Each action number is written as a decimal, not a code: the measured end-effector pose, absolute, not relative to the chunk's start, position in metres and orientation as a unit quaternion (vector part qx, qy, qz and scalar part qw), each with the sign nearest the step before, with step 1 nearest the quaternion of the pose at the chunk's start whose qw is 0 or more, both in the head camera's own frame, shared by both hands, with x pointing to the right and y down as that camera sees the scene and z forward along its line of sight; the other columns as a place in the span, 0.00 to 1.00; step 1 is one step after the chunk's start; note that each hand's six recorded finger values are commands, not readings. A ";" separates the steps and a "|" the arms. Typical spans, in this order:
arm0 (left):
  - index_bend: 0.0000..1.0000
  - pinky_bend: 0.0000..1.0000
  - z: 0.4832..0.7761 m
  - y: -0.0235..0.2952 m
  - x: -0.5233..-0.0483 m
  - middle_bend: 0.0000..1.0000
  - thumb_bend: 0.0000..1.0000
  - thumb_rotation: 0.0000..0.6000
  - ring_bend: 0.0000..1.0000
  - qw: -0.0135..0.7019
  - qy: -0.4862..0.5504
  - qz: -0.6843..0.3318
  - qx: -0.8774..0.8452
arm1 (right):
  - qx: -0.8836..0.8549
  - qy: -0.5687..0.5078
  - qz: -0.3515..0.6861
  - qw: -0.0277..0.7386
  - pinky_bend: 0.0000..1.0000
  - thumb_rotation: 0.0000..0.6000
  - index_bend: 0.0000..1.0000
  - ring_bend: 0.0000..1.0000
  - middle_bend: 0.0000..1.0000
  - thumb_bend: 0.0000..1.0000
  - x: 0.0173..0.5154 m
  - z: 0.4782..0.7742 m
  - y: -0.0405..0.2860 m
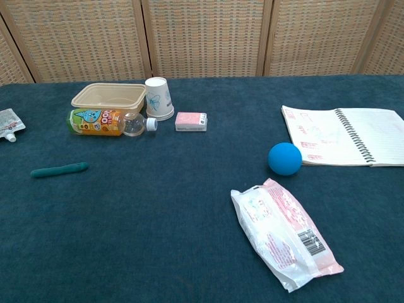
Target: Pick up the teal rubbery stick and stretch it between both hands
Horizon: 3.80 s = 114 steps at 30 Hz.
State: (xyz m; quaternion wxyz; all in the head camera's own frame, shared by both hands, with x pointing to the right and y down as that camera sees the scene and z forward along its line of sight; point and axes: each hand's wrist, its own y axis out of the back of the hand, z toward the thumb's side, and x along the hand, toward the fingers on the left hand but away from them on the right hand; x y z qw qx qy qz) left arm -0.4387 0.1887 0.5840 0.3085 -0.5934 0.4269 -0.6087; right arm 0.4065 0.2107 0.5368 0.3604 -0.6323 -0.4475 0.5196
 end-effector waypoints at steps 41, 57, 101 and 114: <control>0.41 0.00 0.740 0.167 -0.386 0.00 0.49 1.00 0.00 0.248 0.363 -0.624 -0.646 | -0.640 -0.437 0.528 0.348 0.00 1.00 0.00 0.00 0.00 0.00 0.406 0.548 0.210; 0.44 0.00 0.749 0.164 -0.382 0.00 0.48 1.00 0.00 0.243 0.369 -0.619 -0.649 | -0.641 -0.436 0.530 0.344 0.00 1.00 0.00 0.00 0.00 0.00 0.406 0.550 0.209; 0.71 0.00 0.768 0.153 -0.368 0.00 0.49 1.00 0.00 0.228 0.386 -0.619 -0.645 | -0.650 -0.448 0.513 0.336 0.00 1.00 0.00 0.00 0.00 0.00 0.407 0.550 0.207; 0.78 0.00 0.744 0.143 -0.365 0.00 0.50 1.00 0.00 0.223 0.440 -0.562 -0.664 | -0.653 -0.447 0.512 0.335 0.00 1.00 0.00 0.00 0.00 0.00 0.405 0.551 0.208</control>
